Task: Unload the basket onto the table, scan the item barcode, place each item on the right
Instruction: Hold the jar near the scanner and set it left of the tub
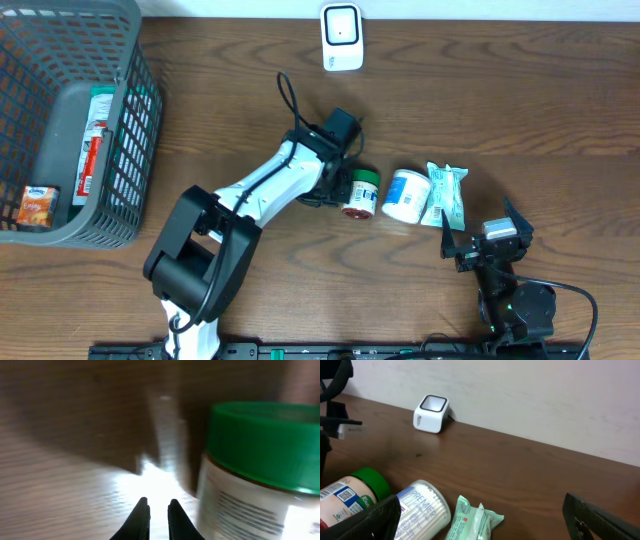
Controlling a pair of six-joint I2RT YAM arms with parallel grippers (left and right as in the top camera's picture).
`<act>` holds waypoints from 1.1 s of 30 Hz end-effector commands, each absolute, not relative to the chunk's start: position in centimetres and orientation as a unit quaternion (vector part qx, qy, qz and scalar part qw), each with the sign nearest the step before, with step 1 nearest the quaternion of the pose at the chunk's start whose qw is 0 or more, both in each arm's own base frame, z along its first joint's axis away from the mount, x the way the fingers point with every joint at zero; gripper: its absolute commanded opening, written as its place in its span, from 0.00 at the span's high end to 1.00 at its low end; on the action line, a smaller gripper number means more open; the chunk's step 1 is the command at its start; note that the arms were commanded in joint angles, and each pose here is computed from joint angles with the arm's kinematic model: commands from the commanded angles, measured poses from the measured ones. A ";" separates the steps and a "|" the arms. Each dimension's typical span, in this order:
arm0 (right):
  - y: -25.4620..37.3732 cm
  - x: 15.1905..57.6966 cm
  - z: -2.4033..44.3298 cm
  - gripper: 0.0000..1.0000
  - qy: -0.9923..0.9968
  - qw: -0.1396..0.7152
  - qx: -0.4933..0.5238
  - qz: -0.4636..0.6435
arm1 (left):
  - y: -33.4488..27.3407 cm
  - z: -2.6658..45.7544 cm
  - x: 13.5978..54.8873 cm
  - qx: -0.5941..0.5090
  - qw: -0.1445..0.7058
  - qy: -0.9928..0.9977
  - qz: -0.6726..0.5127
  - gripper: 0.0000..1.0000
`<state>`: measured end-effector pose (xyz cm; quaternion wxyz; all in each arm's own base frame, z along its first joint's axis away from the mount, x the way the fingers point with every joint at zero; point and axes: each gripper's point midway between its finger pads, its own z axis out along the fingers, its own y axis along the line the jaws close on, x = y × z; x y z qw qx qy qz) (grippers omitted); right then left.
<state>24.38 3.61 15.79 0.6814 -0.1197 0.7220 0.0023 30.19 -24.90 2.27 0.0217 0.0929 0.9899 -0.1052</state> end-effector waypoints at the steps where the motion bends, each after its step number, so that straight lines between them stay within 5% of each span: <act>1: 3.8 24.3 15.7 0.01 0.722 0.681 -0.122 0.005 | -26.1 2.5 29.3 0.111 0.016 0.987 -0.118 0.89; 33: 3.8 24.3 15.7 0.01 0.722 0.681 -0.122 0.005 | -25.1 3.7 32.8 0.113 0.083 0.987 -0.083 0.78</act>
